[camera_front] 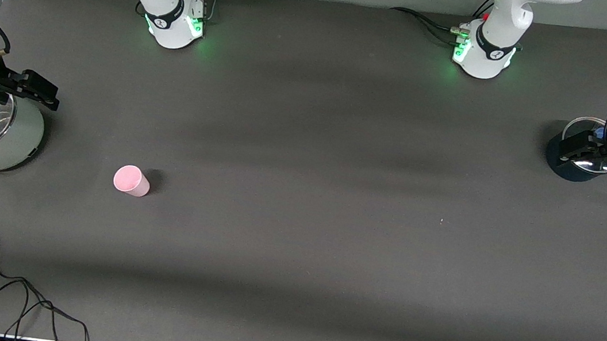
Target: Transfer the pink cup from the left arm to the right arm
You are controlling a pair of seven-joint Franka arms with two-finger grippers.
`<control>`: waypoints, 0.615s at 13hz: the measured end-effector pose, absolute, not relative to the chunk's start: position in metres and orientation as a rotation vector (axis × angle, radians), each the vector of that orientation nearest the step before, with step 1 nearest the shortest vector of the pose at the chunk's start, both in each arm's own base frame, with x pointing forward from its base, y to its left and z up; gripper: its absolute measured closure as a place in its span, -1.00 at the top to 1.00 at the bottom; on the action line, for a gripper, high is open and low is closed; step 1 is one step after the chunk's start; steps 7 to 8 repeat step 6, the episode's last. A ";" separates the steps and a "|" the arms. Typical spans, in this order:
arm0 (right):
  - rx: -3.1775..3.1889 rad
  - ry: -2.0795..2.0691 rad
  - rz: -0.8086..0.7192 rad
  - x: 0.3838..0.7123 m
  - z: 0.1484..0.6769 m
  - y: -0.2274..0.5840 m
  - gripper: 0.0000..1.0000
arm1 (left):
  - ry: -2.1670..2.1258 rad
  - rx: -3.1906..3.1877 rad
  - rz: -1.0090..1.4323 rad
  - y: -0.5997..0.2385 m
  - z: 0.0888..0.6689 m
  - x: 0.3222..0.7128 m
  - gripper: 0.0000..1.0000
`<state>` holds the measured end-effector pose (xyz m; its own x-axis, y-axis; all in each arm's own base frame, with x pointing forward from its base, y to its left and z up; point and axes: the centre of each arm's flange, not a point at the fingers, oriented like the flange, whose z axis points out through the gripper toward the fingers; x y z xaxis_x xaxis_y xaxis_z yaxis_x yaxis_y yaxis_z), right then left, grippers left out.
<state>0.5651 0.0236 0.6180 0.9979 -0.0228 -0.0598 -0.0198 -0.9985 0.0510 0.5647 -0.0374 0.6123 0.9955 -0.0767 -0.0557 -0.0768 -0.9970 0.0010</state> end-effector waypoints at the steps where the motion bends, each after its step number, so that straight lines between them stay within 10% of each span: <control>1: 3.089 -0.033 -0.096 0.566 0.617 0.024 1.00 | 0.122 -3.137 0.088 -0.038 0.612 0.565 1.00; 8: 3.090 -0.032 -0.093 0.566 0.618 0.024 1.00 | 0.124 -3.139 0.090 -0.039 0.611 0.565 1.00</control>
